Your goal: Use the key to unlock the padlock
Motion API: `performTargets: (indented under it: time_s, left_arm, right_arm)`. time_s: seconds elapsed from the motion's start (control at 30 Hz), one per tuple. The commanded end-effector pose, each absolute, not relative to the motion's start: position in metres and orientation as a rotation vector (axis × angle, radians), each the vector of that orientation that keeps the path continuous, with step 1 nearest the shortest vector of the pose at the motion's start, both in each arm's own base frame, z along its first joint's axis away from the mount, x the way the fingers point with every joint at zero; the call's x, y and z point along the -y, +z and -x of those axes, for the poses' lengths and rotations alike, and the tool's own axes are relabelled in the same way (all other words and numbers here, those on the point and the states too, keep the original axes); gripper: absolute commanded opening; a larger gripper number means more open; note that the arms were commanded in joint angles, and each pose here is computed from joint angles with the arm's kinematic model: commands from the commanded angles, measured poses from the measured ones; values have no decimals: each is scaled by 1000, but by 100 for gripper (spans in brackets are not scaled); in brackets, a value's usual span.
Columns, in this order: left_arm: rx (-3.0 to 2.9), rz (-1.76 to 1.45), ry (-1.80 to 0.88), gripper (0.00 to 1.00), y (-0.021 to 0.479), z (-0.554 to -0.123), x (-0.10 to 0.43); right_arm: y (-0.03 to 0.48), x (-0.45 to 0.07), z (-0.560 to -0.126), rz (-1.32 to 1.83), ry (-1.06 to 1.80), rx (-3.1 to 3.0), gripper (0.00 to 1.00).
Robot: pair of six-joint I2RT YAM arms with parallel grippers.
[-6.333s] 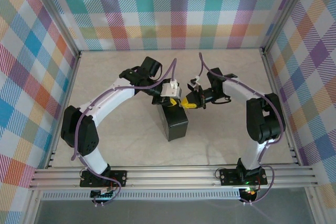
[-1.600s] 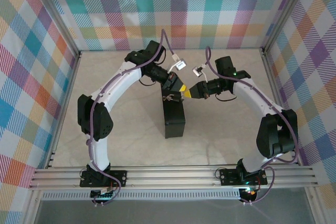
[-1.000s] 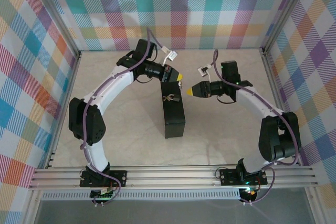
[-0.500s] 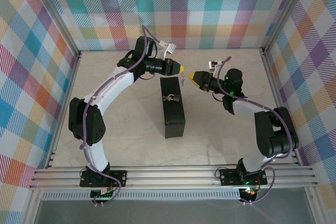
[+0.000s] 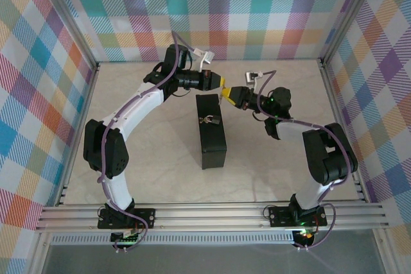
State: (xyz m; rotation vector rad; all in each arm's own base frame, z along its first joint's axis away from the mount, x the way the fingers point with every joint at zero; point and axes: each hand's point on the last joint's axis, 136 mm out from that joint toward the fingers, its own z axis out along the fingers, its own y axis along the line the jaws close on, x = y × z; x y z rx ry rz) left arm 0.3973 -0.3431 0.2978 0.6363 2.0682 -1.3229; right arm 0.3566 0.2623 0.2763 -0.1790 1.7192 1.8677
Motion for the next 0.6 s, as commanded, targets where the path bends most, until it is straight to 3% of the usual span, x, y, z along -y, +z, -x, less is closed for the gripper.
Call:
performTargets:
  time_s: [0.0,0.23,0.4,0.57]
  left_arm:
    - [-1996,-647,-1335,0,322,-391,342]
    - [-1990,-635,-1347,0,323,-389,340]
    - [-1979,-612,-1367,0,325,-390,341]
    - [-1970,-593,-1383,0,325,-393,342]
  right_arm:
    - [298,-260,-353,238,1878,-1618,33]
    - [296,-245,-369,96,1883,-1580,43]
    - [299,-247,-370,121,1884,-1576,27]
    - [308,-247,-366,157,1885,-1561,26]
